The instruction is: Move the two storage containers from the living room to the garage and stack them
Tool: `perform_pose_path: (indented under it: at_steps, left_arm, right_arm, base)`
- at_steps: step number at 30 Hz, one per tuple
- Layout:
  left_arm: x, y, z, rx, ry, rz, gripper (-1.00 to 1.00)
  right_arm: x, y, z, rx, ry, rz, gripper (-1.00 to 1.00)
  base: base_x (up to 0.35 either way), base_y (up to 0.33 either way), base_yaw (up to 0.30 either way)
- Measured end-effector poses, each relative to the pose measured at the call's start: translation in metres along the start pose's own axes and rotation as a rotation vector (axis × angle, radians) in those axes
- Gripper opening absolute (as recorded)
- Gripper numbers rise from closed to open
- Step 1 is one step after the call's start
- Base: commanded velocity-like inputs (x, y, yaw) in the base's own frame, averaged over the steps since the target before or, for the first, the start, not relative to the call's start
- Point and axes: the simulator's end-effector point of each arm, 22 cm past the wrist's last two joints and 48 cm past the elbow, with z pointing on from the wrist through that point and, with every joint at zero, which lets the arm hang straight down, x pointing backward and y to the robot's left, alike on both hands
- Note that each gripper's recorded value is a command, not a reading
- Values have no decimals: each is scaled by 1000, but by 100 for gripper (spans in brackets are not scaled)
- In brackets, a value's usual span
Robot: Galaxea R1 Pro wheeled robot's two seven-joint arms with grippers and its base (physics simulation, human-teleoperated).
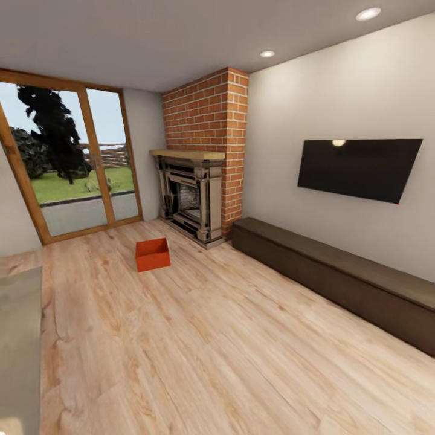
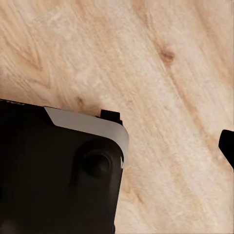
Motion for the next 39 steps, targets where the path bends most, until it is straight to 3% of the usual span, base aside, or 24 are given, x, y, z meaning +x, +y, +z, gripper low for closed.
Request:
perform_pose_path:
  at_steps: [16, 39]
  left_arm:
    - [0, 0, 0, 0, 0, 1, 100]
    - [0, 0, 0, 0, 3, 1, 100]
  right_arm:
    - [0, 0, 0, 0, -1, 0, 100]
    - [0, 0, 0, 0, -2, 0, 100]
  base:
    - [324, 0, 257]
    - [324, 0, 14]
